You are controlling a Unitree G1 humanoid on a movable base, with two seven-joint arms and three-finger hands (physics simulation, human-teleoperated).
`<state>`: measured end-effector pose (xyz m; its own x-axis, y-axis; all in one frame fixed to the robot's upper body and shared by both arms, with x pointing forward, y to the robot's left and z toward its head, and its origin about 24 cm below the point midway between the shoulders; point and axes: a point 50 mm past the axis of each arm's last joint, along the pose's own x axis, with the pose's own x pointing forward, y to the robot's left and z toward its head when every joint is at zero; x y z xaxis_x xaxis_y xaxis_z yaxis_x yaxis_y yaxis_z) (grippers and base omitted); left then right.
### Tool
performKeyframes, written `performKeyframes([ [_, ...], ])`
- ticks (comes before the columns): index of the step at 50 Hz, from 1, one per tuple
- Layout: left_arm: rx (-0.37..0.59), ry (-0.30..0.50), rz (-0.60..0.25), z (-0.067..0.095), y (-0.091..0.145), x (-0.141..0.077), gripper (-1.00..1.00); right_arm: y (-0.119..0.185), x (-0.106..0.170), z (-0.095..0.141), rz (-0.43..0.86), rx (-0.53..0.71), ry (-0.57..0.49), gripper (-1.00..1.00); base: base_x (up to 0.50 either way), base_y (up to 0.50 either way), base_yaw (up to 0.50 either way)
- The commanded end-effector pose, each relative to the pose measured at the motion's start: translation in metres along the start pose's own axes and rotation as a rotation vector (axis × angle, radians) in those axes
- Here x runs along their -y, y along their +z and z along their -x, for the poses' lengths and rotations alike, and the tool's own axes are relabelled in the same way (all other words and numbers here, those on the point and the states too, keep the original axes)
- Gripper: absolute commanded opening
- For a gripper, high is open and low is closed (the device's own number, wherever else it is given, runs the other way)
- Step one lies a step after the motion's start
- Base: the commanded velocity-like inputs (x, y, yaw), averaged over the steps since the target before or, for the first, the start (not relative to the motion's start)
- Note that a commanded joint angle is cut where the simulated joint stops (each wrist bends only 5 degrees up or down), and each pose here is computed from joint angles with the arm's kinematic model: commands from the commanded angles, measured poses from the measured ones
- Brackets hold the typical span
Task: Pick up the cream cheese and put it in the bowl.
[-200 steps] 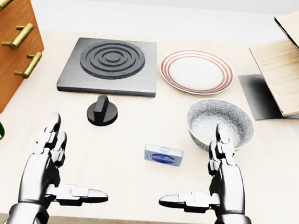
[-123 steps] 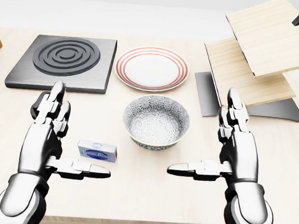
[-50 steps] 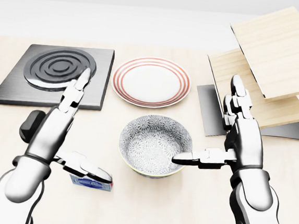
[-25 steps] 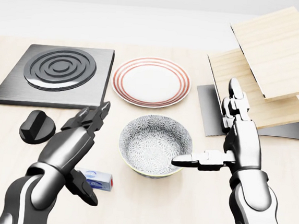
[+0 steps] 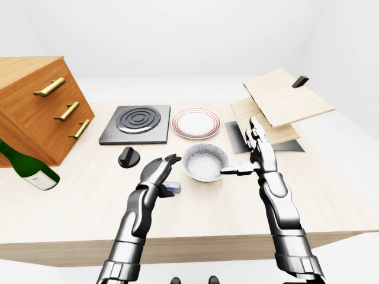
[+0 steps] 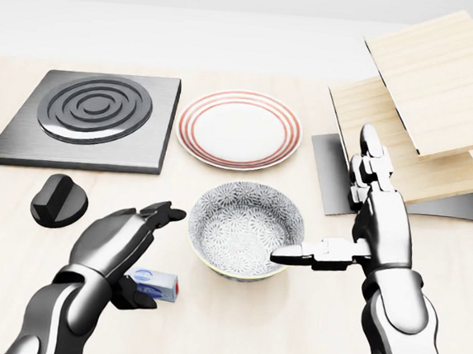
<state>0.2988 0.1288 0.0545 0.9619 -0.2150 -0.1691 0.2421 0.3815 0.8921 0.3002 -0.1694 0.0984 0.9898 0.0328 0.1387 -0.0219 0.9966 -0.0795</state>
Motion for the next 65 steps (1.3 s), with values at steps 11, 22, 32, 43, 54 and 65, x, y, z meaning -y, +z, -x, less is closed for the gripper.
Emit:
performKeyframes([
  [11,-0.003,-0.004,-0.019,-0.01,-0.002,0.007,0.44,0.002,0.0,-0.003,-0.013,0.007,-0.004,1.0,0.0,0.0,0.0],
  [22,-0.028,-0.002,-0.032,-0.016,-0.009,0.012,0.45,0.002,0.001,-0.003,-0.011,0.006,-0.004,1.0,0.0,0.0,0.0],
  [32,-0.043,-0.005,-0.039,-0.022,-0.013,0.016,0.4,0.0,0.001,-0.004,-0.01,-0.001,-0.004,1.0,0.0,0.0,0.0],
  [43,-0.063,-0.025,-0.074,-0.023,-0.016,0.024,0.18,-0.002,0.0,-0.004,-0.01,-0.011,-0.002,1.0,0.0,0.0,0.0],
  [54,-0.092,-0.038,-0.102,-0.026,-0.022,0.03,-0.35,-0.002,-0.001,-0.005,-0.011,-0.014,-0.001,1.0,0.0,0.0,0.0],
  [65,-0.105,-0.017,-0.099,-0.028,-0.026,0.029,-1.0,-0.004,-0.001,-0.005,-0.012,-0.02,0.001,1.0,0.0,0.0,0.0],
])
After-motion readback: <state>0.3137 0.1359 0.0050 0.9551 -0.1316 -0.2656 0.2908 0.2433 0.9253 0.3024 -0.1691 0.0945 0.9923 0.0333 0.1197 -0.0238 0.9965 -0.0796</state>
